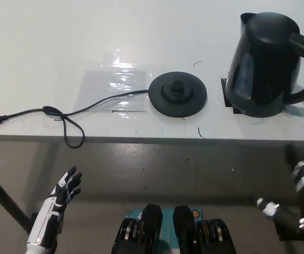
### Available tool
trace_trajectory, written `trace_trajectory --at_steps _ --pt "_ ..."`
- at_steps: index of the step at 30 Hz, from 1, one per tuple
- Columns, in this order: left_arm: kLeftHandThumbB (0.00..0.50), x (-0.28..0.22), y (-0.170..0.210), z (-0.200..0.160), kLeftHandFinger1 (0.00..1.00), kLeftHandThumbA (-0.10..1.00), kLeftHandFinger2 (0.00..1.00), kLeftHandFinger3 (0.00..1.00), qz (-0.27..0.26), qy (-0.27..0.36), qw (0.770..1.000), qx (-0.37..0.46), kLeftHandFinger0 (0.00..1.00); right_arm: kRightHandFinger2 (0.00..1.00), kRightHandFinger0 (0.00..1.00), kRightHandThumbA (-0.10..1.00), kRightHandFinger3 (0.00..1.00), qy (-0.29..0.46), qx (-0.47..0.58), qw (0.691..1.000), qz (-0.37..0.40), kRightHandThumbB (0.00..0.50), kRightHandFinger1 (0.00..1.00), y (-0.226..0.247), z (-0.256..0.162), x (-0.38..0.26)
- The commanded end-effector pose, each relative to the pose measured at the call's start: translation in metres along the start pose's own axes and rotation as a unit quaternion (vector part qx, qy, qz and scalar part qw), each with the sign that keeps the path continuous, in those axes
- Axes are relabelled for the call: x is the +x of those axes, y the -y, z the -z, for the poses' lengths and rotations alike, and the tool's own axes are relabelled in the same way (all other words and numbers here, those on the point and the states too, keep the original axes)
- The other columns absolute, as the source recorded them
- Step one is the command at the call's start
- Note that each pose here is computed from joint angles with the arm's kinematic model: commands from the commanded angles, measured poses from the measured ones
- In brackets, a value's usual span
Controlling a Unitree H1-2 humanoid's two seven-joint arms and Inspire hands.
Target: A kettle and its base are kept separately on the desk infront of the robot and the robot uses its right hand to lift the kettle by its handle and places it on its base to align it correctly.
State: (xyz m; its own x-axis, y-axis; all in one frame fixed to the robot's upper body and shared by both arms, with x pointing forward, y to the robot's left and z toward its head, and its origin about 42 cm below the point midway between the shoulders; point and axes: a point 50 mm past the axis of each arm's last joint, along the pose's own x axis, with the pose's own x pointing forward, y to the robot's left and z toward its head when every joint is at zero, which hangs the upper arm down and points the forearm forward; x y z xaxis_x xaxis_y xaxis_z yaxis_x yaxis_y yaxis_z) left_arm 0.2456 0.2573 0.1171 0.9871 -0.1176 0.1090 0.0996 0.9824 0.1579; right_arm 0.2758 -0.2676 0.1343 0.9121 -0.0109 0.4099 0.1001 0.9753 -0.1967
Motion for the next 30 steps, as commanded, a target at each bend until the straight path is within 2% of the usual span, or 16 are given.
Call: trace_trajectory --at_steps 1,2,4,6,9,13,21,24,30 --pt "0.146 0.0 -0.002 -0.011 1.0 1.0 1.0 1.0 0.009 0.036 0.999 0.007 1.0 1.0 1.0 1.0 1.0 0.13 -0.03 0.99 0.043 0.281 1.0 0.03 -0.042 0.043" --pt "0.153 0.0 -0.002 -0.012 1.0 1.0 1.0 1.0 0.007 0.036 0.999 0.007 1.0 1.0 1.0 1.0 1.0 0.137 -0.025 0.989 0.046 0.265 1.0 0.037 -0.048 0.055" --pt "0.151 0.0 -0.002 -0.012 1.0 1.0 1.0 1.0 0.007 0.038 0.999 0.006 1.0 1.0 1.0 1.0 1.0 0.134 -0.011 0.99 0.049 0.294 1.0 0.044 -0.054 0.067" --pt "0.148 0.0 -0.001 -0.012 1.0 1.0 1.0 1.0 0.007 0.041 0.999 0.006 1.0 1.0 1.0 1.0 1.0 0.131 -0.008 0.99 0.054 0.294 1.0 0.051 -0.063 0.079" --pt "0.15 0.0 -0.003 -0.012 1.0 1.0 1.0 1.0 0.008 0.039 0.999 0.01 1.0 1.0 1.0 1.0 1.0 0.13 0.001 0.99 0.052 0.268 1.0 0.061 -0.069 0.101" --pt "0.154 0.001 -0.003 -0.013 1.0 1.0 1.0 1.0 0.009 0.037 0.999 0.011 1.0 1.0 1.0 1.0 1.0 0.132 0.006 0.99 0.057 0.264 1.0 0.07 -0.071 0.124" --pt "0.17 0.005 -0.003 -0.014 1.0 1.0 1.0 1.0 0.01 0.039 0.999 0.008 1.0 1.0 1.0 1.0 1.0 0.112 0.034 0.992 0.05 0.339 1.0 0.073 -0.069 0.169" --pt "0.165 0.005 -0.003 -0.014 1.0 1.0 1.0 1.0 0.008 0.037 0.999 0.008 1.0 1.0 1.0 1.0 1.0 0.1 0.05 0.993 0.048 0.346 1.0 0.07 -0.066 0.184" --pt "0.192 0.003 -0.001 -0.013 1.0 1.0 1.0 1.0 0.01 0.034 0.999 0.01 1.0 1.0 1.0 1.0 1.0 0.074 0.062 0.994 0.043 0.363 1.0 0.064 -0.057 0.202"
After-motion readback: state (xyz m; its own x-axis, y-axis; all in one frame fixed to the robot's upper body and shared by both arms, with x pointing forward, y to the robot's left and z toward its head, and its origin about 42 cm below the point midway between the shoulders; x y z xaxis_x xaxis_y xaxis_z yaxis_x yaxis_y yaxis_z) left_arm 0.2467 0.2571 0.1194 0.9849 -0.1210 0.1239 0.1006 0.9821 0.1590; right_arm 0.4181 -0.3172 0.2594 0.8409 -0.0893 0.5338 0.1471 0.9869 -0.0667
